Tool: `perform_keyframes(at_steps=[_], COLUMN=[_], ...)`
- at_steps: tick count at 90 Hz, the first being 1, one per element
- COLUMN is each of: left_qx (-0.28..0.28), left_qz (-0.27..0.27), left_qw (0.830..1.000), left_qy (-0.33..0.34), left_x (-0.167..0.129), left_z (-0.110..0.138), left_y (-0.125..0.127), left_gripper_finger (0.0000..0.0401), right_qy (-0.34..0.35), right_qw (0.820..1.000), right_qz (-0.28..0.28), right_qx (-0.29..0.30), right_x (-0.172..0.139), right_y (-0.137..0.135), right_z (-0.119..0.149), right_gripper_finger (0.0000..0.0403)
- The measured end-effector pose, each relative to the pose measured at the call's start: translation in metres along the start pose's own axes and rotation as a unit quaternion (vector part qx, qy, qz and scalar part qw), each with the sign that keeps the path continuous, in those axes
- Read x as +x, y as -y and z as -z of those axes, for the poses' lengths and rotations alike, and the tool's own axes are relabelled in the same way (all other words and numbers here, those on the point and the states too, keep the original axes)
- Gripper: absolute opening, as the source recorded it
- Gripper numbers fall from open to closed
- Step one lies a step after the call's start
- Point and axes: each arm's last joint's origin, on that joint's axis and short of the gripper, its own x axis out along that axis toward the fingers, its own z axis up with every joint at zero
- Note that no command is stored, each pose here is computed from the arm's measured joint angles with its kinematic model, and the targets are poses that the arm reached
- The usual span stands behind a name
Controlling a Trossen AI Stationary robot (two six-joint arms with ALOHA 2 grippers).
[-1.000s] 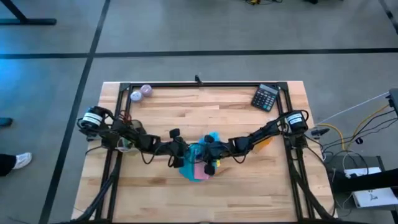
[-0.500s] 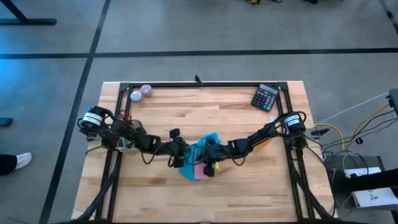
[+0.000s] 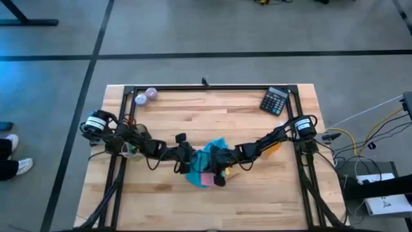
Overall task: Apply microfiber cloth
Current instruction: Wipe the pink cellphone with the blue microfiber cloth
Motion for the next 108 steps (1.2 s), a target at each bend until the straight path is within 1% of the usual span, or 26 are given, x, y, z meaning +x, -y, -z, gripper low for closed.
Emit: perform_keyframes(at_steps=[5, 17, 24, 38, 46, 51, 64, 71, 84, 94, 98, 103, 108], left_qx=[0.0, 0.0, 0.0, -0.004, -0.008, -0.008, -0.009, -0.009, -0.014, -0.019, -0.019, -0.019, -0.019], left_qz=[0.0, 0.0, 0.0, 0.001, 0.001, 0.001, 0.002, 0.002, 0.003, 0.004, 0.004, 0.004, 0.004], left_qw=[1.0, 1.0, 1.0, 1.0, 1.0, 1.0, 1.0, 1.0, 1.0, 0.999, 0.999, 0.999, 0.999], left_qy=[0.0, 0.0, 0.0, 0.002, 0.006, 0.006, 0.006, 0.006, 0.018, 0.03, 0.03, 0.029, 0.029], left_x=[0.0, 0.0, 0.0, 0.0, 0.0, 0.0, 0.0, 0.0, 0.0, 0.0, 0.0, 0.0, 0.0], left_z=[0.0, 0.0, 0.0, 0.0, -0.001, -0.001, -0.001, -0.001, -0.003, -0.006, -0.006, -0.006, -0.006], left_y=[0.0, 0.0, 0.0, 0.0, 0.0, 0.0, 0.0, 0.0, 0.0, 0.001, 0.001, 0.001, 0.001], left_gripper_finger=[0.0075, 0.0075, 0.0075, 0.0075, 0.0075, 0.0075, 0.0075, 0.0075, 0.0075, 0.0075, 0.0075, 0.0075, 0.0075], right_qy=[-0.011, -0.023, -0.03, -0.032, -0.019, -0.016, -0.018, -0.023, -0.04, -0.047, -0.049, -0.051, -0.05], right_qw=[1.0, 0.994, 0.988, 0.979, 0.969, 0.966, 0.966, 0.969, 0.98, 0.991, 0.993, 0.994, 0.993], right_qz=[0.018, 0.108, 0.148, 0.2, 0.24, 0.252, 0.253, 0.241, 0.195, 0.126, 0.107, 0.097, 0.107], right_qx=[0.008, 0.015, 0.016, 0.025, 0.046, 0.052, 0.052, 0.05, 0.023, -0.005, -0.009, -0.011, -0.007], right_x=[-0.003, -0.009, -0.012, -0.016, -0.017, -0.017, -0.018, -0.018, -0.017, -0.014, -0.014, -0.014, -0.014], right_y=[0.001, 0.006, 0.01, 0.015, 0.018, 0.019, 0.018, 0.018, 0.014, 0.004, 0.002, 0.001, 0.001], right_z=[0.0, 0.002, 0.001, 0.003, 0.005, 0.006, 0.009, 0.011, 0.013, 0.014, 0.014, 0.013, 0.014], right_gripper_finger=[0.0, 0.0, 0.0, 0.0, 0.0, 0.0, 0.0, 0.0, 0.0, 0.0, 0.0, 0.0, 0.0])
